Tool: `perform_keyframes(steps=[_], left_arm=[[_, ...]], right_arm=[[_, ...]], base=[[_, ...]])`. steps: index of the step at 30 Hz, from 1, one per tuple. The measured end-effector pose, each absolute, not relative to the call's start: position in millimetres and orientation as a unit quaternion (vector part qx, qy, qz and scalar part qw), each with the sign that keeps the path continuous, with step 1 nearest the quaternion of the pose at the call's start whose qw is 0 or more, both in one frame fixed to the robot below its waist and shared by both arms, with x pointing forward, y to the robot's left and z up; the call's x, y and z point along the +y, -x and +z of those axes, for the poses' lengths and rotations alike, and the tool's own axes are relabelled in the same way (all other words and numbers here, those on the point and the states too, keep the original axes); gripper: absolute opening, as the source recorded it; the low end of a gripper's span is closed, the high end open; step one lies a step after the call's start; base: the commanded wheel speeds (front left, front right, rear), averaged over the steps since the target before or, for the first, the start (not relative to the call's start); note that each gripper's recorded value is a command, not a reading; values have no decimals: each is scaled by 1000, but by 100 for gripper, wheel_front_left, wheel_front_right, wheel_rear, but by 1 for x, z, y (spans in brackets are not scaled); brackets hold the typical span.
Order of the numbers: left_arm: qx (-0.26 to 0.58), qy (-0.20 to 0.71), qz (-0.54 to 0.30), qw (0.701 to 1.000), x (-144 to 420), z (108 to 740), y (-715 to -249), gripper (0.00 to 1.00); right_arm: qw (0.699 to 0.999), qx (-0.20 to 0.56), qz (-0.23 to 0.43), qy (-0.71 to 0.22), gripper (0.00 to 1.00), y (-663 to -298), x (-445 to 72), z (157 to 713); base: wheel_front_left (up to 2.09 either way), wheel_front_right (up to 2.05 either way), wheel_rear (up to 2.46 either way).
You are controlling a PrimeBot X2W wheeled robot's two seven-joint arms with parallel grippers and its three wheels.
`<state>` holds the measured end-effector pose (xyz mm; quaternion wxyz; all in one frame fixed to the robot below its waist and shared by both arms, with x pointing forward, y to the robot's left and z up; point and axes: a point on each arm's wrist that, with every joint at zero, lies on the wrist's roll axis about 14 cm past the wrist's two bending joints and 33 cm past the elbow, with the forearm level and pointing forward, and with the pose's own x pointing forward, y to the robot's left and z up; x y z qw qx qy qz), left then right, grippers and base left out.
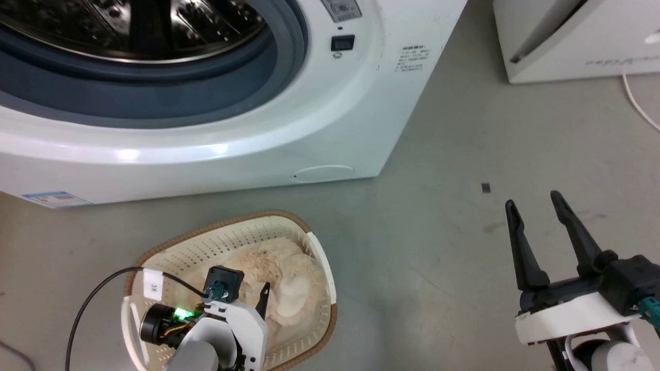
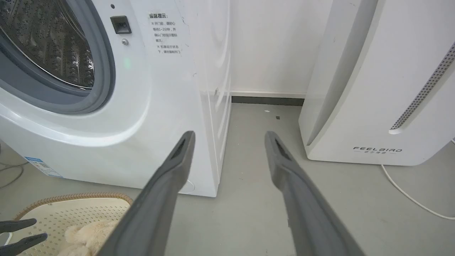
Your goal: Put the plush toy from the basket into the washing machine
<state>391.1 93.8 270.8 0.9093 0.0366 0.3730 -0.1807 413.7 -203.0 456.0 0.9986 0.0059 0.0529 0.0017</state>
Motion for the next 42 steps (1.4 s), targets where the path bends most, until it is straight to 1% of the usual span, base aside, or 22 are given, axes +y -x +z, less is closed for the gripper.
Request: perform_keyframes(steps=[11,25,30,33,36,37,42], left_arm=[[431,-53,-208,876,90,226,-390,100],[503,-107,-255,819,90,164,-374,100],[507,-132,-260,811,95,148,-378,100],[517,-127,-250,809,98,138,-379,100],[531,-133,-254,797,99,127,-375,100],[543,-148,-266,783,101,117,-371,100],[556,-160,-273,769,105,102,-369,100]], right_arm=[[997,73,-12,-6,100,-422,-213,433],[994,104,-30,-1,100,-428,-226,399],[993,114,-37,1,100,-428,-231,387],[992,120,-42,4,100,-428,-234,382],[991,123,-46,6,100,-429,-237,377],[991,125,-48,8,100,-430,-240,372],[990,133,-50,13,100,-432,-242,363]], base=[[0,0,0],[0,0,0],[0,0,0],[0,0,0],[0,0,0],[0,0,0],[0,0,0]])
